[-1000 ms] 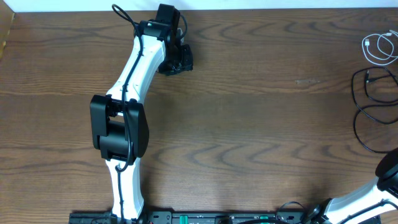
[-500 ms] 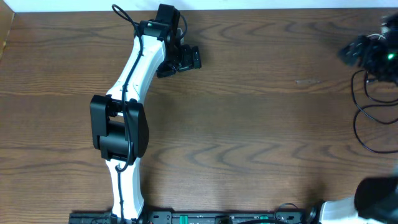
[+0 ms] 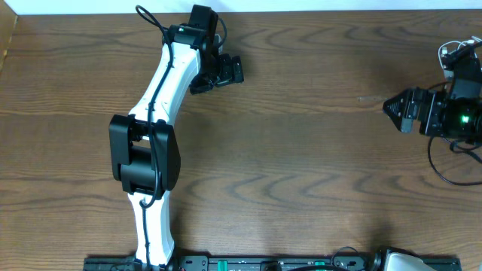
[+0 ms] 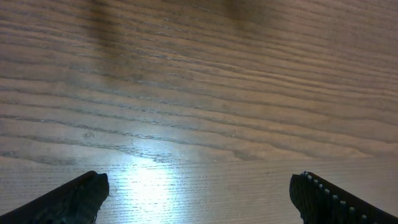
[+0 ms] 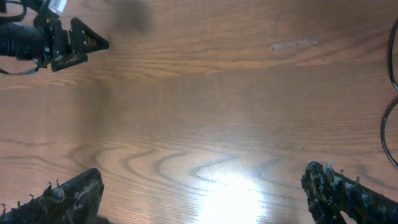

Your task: Untangle cables

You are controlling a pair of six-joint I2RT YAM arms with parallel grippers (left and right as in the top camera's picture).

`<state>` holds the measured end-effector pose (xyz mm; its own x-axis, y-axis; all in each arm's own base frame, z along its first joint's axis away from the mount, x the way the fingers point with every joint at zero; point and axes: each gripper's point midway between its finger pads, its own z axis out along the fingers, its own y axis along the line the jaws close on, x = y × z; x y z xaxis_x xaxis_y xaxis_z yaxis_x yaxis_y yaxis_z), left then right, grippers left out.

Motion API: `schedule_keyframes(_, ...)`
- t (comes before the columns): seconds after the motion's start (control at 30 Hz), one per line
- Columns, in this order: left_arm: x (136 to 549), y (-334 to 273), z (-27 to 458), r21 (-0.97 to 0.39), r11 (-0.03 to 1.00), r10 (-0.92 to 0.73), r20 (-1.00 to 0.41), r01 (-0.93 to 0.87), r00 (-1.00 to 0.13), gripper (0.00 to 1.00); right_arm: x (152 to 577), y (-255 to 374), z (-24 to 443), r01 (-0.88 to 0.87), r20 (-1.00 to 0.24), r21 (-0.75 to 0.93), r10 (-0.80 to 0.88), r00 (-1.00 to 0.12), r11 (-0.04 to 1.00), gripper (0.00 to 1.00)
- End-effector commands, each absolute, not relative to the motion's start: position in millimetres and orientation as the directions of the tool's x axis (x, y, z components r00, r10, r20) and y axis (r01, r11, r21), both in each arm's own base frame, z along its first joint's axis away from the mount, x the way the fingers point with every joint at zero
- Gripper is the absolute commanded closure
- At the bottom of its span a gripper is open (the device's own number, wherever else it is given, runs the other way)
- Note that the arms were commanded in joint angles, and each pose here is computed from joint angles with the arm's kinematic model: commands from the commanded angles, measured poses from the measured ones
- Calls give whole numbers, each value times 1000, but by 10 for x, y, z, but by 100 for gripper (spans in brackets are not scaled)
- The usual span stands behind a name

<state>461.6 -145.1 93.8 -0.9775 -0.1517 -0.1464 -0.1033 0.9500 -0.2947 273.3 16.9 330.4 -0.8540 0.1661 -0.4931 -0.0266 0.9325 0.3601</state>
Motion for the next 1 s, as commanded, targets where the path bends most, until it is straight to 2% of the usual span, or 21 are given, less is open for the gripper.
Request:
schedule_keyframes(0.0,4597,-1441,861,-283,953,-153,-130,-111,-980,2,2682,179,3312,-35,-494,351,153,-856,936,1)
schedule_keyframes(0.23,4597,-1441,861,-283,953,-153,-130,-111,-980,2,2640,39,3248,11,-482,276,148,-864,961,1)
schedule_keyframes(0.37,4597,-1441,861,-283,953,-153,-130,-111,-980,2,2606,185,3399,-142,-564,273,38,-825,951,1)
schedule_keyframes(0.43,4597,-1441,861,-283,953,-153,-130,-111,-980,2,2543,249,3553,-206,-633,250,-1,-774,946,1)
schedule_keyframes(0.63,4597,-1441,861,-283,953,-153,-130,-111,-980,2,2536,197,3651,-217,-772,90,-69,-632,972,1)
schedule_keyframes(0.7,4597,-1441,861,-283,953,-152,-130,-111,-980,2,2557,204,3608,-221,-827,28,-101,-553,975,1)
schedule_keyframes(0.73,4597,-1441,861,-283,953,-153,-130,-111,-980,2,2573,203,3545,-213,-871,-14,-116,-478,977,1)
schedule_keyframes(0.97,4597,-1441,861,-283,953,-152,-130,-111,-980,2,2460,20,3065,0,-947,123,118,-297,992,1)
